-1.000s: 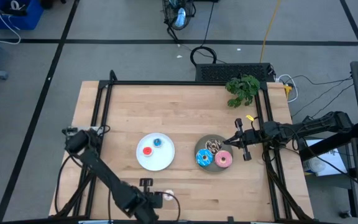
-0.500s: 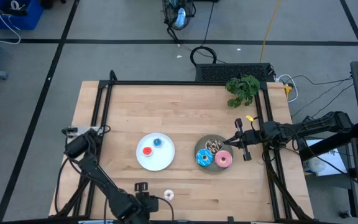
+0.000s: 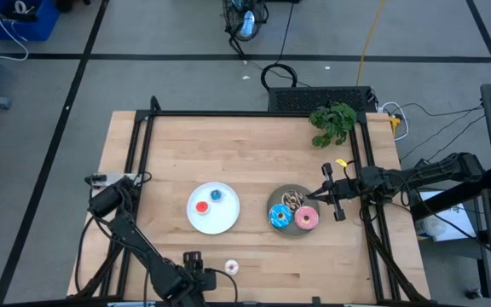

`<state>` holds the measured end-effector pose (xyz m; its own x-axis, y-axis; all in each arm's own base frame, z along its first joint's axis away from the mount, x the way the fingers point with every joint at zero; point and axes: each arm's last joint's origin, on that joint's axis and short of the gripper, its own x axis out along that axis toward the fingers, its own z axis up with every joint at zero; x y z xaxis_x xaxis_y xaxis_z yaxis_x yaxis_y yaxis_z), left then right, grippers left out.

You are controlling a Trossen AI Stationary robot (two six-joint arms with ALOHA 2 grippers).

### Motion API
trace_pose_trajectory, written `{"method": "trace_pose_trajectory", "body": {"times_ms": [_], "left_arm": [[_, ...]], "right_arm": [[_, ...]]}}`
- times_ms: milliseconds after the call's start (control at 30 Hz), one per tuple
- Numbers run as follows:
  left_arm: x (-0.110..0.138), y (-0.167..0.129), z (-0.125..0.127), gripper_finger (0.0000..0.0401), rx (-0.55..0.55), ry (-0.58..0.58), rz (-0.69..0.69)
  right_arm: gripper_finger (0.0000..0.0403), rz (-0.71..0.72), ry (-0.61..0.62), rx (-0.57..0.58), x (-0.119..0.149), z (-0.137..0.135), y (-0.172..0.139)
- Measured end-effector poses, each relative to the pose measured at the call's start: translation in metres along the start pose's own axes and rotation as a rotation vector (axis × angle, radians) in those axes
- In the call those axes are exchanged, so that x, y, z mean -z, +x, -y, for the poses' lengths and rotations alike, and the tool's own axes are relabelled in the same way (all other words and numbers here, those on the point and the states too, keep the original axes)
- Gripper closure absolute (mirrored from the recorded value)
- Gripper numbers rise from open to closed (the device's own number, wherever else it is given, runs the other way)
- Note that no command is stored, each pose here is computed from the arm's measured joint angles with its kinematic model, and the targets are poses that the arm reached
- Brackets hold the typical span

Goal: Pick & Place donuts
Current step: Put the small brown donut on the white plate

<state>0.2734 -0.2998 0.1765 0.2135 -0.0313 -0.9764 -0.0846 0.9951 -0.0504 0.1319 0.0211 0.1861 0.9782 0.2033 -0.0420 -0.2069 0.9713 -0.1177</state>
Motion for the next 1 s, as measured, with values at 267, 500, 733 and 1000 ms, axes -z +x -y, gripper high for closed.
{"method": "trace_pose_trajectory", "body": {"times_ms": [267,500,733,1000], "left_arm": [[0.006,0.017,-0.003,0.0085,0.036,0.001,-0.007],[0.010,0.027,-0.008,0.0086,0.040,0.006,-0.012],[0.011,0.034,-0.009,0.0087,0.065,0.013,0.018],[0.011,0.034,-0.010,0.0090,0.070,0.036,0.010]], "right_arm": [[0.0403,0.000,0.000,0.000,0.000,0.000,0.000],[0.0403,0.000,0.001,0.001,0.000,0.000,0.000],[0.0403,-0.004,0.007,0.001,0.000,0.000,0.000],[0.0403,-0.004,0.007,0.000,0.000,0.000,0.000]]}}
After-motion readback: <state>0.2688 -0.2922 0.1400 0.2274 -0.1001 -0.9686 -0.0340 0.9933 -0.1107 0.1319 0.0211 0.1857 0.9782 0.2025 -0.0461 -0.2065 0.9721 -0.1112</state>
